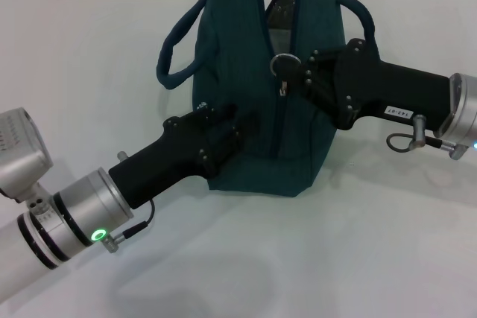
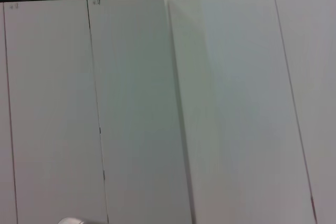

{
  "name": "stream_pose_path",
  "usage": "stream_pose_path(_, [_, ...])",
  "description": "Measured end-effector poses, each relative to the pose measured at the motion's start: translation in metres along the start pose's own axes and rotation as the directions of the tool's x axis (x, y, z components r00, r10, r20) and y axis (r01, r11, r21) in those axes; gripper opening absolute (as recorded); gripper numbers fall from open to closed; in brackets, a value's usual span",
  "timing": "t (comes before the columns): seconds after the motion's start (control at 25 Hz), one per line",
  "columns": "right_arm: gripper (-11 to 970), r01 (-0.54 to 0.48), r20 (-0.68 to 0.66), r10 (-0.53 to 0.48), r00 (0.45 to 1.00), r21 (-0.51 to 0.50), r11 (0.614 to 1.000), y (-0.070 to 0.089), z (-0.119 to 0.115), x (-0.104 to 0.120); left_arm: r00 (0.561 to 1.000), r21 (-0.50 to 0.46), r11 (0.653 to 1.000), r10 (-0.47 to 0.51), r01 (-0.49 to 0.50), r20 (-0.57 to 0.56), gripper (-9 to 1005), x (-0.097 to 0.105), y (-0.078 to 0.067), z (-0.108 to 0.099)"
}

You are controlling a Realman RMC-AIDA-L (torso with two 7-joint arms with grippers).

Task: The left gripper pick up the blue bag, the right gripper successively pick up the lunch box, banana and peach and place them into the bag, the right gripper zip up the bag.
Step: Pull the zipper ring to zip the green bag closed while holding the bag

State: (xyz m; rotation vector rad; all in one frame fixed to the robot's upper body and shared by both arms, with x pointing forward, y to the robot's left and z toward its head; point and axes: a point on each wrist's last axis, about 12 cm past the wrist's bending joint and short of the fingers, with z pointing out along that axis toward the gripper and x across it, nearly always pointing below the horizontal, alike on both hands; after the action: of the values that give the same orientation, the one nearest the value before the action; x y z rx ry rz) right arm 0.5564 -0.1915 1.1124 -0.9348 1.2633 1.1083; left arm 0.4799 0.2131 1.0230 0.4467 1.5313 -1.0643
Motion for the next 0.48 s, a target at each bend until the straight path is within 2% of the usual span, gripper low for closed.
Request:
stream_pose_path(0.28, [9, 0.001, -0.010, -0.001, 1.000, 0.017, 1.000, -0.0012, -0.0011, 0.0020, 1.000, 0.005, 1.000, 0.003, -0.003, 0.005, 340, -0.0012, 0.0000, 0.0008])
stream_pose_path(0.48, [9, 0.002, -0.020, -0.002, 1.000, 0.038, 0.999, -0.0036, -0.0026, 0.0031, 1.000, 0.003, 1.000, 0.004, -0.004, 0.006, 302, -0.0015, 0.0004, -0.0005])
